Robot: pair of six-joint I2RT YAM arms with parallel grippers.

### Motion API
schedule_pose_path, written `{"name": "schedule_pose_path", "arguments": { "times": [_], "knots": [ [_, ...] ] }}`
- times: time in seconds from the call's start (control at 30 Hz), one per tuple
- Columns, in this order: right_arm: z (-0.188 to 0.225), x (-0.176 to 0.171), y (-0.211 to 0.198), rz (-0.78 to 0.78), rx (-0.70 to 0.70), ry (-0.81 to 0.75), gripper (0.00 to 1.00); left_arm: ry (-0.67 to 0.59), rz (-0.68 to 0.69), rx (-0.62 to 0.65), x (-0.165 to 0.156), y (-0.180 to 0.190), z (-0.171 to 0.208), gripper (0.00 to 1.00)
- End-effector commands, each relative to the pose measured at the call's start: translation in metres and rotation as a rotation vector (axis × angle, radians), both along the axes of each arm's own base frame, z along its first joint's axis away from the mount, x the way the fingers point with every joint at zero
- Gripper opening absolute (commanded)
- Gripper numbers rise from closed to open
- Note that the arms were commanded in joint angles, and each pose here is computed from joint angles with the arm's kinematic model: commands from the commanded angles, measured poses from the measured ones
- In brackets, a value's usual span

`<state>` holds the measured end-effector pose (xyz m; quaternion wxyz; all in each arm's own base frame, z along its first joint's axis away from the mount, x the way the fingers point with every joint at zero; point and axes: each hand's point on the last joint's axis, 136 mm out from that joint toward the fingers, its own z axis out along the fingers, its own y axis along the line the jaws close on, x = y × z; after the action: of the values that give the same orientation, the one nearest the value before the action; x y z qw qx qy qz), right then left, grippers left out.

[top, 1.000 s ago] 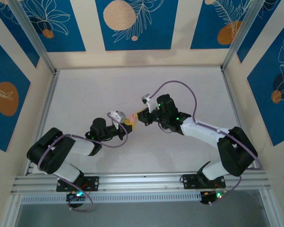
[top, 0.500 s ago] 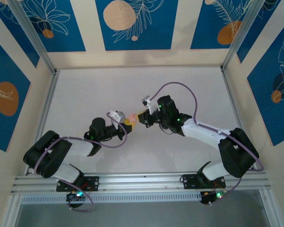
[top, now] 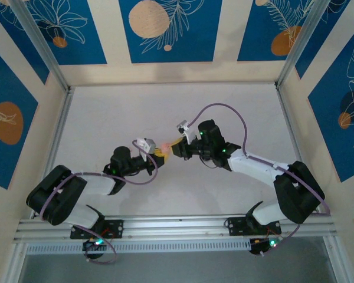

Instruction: Insert the wireless bluetooth earbuds into the charging case

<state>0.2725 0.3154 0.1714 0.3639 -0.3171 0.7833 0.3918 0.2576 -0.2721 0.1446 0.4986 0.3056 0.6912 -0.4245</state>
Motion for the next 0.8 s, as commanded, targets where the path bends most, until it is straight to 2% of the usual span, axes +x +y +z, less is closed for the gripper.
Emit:
{"name": "schedule_pose_path", "arguments": {
  "times": [0.0,0.13,0.3,0.5,0.77],
  "knots": [
    [0.004,-0.016,0.004,0.073,0.019,-0.003,0.21,-0.124,-0.057,-0.070,-0.006,-0.007,0.035,0.12],
    [0.010,-0.017,0.002,0.072,0.033,-0.015,0.33,-0.127,-0.063,-0.072,-0.007,-0.007,0.035,0.12],
    [0.024,-0.019,-0.002,0.066,0.068,-0.043,0.41,-0.132,-0.071,-0.075,-0.009,-0.008,0.037,0.12],
    [0.044,-0.023,-0.009,0.070,0.126,-0.063,0.45,-0.136,-0.073,-0.070,-0.011,-0.007,0.035,0.12],
    [0.060,-0.026,-0.028,0.039,0.178,-0.043,0.45,-0.173,-0.097,-0.082,-0.018,-0.006,0.038,0.12]
  ]
}}
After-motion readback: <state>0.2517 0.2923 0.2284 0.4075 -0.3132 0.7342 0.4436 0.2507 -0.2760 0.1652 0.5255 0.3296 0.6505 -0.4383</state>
